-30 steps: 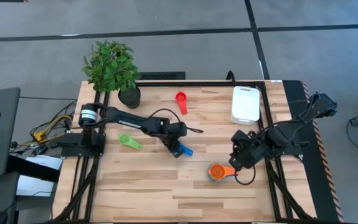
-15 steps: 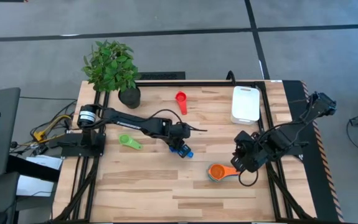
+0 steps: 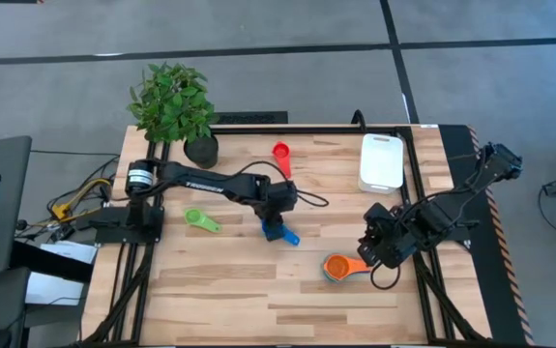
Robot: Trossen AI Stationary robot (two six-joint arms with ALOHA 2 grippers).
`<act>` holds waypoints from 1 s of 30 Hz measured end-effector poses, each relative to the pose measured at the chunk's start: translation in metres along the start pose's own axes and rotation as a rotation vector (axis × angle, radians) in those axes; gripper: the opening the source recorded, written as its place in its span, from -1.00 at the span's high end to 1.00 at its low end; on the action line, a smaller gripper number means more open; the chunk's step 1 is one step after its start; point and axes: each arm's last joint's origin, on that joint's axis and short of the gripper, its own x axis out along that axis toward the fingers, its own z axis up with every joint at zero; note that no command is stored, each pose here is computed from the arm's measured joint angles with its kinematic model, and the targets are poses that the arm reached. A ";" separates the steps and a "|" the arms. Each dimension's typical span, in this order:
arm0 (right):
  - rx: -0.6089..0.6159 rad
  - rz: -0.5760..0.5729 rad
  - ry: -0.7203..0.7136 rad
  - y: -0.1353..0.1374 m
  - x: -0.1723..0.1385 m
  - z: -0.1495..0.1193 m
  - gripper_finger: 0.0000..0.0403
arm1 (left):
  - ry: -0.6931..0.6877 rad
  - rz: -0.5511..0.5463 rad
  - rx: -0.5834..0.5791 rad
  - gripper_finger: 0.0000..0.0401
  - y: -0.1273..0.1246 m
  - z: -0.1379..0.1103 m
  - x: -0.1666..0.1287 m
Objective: Nest measuring cups in basket
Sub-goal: Stack the blue measuring cup on the orange measuring cup
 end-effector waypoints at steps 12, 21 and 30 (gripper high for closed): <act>0.075 0.028 0.013 0.004 -0.003 -0.011 0.08 | 0.135 0.015 0.042 0.74 0.016 -0.011 0.025; 0.108 0.034 -0.026 0.004 -0.006 -0.014 0.26 | 0.136 -0.015 -0.102 0.99 0.013 -0.009 0.018; 0.108 0.031 -0.037 0.004 -0.005 -0.014 0.30 | 0.212 0.124 -0.209 0.99 0.010 0.007 -0.014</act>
